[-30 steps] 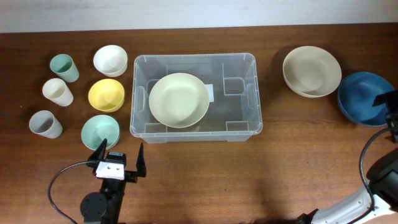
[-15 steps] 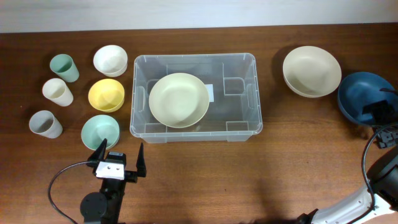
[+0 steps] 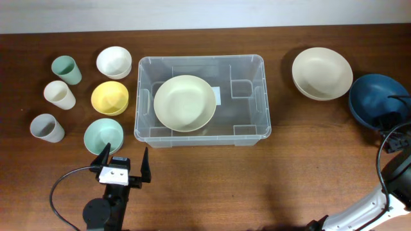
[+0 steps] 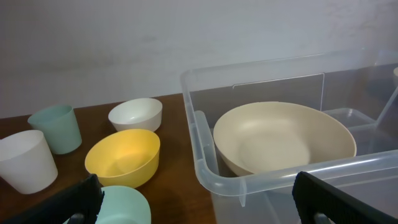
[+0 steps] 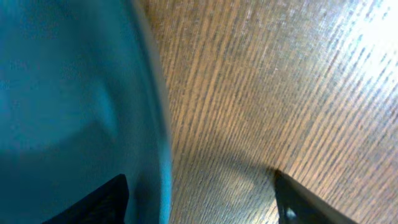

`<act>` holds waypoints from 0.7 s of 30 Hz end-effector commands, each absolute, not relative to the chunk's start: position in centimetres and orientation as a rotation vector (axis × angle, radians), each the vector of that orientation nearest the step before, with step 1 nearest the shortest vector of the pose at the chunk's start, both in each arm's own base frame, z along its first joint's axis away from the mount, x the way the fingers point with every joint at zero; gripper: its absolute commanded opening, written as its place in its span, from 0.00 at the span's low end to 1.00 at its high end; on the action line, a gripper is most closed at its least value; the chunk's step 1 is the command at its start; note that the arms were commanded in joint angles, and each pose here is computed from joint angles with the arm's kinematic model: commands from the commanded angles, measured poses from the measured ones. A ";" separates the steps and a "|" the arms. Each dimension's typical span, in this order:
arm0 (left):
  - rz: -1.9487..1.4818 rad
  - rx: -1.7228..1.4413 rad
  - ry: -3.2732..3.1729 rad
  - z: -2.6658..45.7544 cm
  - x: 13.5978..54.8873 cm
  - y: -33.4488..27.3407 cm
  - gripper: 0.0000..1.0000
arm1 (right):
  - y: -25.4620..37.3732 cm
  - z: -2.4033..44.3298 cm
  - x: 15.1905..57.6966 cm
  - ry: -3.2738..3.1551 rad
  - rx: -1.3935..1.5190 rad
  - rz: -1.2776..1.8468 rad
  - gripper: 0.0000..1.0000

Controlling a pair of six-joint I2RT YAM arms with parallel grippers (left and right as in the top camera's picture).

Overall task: Pack container
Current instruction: 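Move the right gripper to the dark teal bowl and grasp its rim, then lift the teal bowl with the right gripper and carry it over the bin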

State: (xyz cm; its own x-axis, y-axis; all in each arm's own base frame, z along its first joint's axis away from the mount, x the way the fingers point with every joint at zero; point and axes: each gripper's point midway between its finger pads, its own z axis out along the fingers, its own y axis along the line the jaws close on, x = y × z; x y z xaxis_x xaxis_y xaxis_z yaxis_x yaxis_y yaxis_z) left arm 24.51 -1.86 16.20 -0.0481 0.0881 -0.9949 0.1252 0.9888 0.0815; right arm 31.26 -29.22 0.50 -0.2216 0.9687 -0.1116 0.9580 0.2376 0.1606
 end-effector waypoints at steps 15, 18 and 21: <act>-0.015 0.174 1.623 16.1 24.5 -1.7 0.99 | -32.5 -0.2 26.4 2.172 2.026 0.193 0.04; -0.015 0.174 1.624 16.1 24.5 -1.7 0.99 | -32.8 0.0 26.1 2.137 2.042 0.251 0.04; -0.015 0.174 1.623 16.1 24.5 -1.7 0.99 | -33.0 1.5 27.2 2.091 1.999 0.355 0.04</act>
